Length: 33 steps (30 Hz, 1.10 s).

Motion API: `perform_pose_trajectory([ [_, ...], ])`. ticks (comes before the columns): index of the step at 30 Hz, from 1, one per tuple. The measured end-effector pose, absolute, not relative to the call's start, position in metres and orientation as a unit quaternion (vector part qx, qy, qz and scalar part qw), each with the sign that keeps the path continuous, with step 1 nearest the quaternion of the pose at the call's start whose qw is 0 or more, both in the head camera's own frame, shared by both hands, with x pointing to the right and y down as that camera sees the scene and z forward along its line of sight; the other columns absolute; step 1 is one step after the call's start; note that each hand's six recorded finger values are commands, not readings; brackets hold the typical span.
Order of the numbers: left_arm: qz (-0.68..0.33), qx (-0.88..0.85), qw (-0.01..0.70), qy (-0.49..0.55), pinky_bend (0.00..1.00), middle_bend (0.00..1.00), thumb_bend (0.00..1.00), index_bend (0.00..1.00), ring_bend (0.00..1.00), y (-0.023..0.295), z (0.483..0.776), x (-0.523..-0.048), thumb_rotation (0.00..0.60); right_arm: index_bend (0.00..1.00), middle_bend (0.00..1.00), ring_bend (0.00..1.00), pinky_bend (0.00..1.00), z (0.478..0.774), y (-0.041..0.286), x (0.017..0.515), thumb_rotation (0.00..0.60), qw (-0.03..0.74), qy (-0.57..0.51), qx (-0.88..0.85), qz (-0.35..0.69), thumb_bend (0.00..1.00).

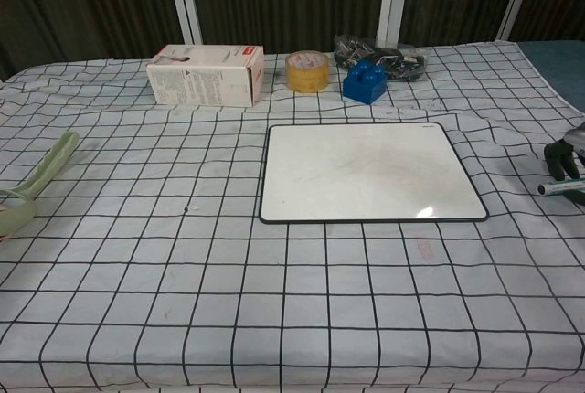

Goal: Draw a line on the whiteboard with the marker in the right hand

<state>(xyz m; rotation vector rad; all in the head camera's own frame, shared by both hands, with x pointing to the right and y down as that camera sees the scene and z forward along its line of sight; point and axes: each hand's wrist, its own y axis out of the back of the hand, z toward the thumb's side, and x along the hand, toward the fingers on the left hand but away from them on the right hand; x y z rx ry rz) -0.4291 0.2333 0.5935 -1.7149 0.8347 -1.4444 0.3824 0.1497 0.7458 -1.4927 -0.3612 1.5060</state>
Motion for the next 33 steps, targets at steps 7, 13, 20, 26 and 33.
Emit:
perform_pose_trajectory([
  [7, -0.562, -0.667, 0.366, 0.325, 0.03, 0.00, 0.37, 0.00, 0.00, 0.233, 0.593, -0.429, 0.600, 0.97, 0.66, 0.63, 0.61, 0.747, 0.150, 0.383, 0.600, 0.478, -0.157, -0.609, 0.613, 0.37],
  [13, -0.562, -0.667, 0.365, 0.326, 0.03, 0.00, 0.37, 0.00, 0.00, 0.233, 0.593, -0.430, 0.600, 1.00, 0.73, 0.70, 0.71, 0.735, 0.141, 0.376, 0.600, 0.467, -0.212, -0.628, 0.585, 0.41],
  [20, -0.563, -0.667, 0.364, 0.325, 0.03, 0.00, 0.37, 0.00, 0.00, 0.232, 0.594, -0.430, 0.600, 1.00, 0.75, 0.72, 0.74, 0.718, 0.122, 0.359, 0.600, 0.398, -0.318, -0.678, 0.530, 0.41],
  [26, -0.564, -0.667, 0.362, 0.325, 0.03, 0.00, 0.36, 0.00, 0.00, 0.229, 0.596, -0.430, 0.600, 1.00, 0.75, 0.73, 0.74, 0.704, 0.078, 0.323, 0.600, 0.216, -0.475, -0.735, 0.433, 0.42],
  [33, -0.569, -0.665, 0.356, 0.327, 0.03, 0.00, 0.37, 0.00, 0.00, 0.225, 0.599, -0.434, 0.600, 1.00, 0.75, 0.73, 0.74, 0.711, 0.030, 0.263, 0.600, 0.044, -0.565, -0.742, 0.359, 0.42],
])
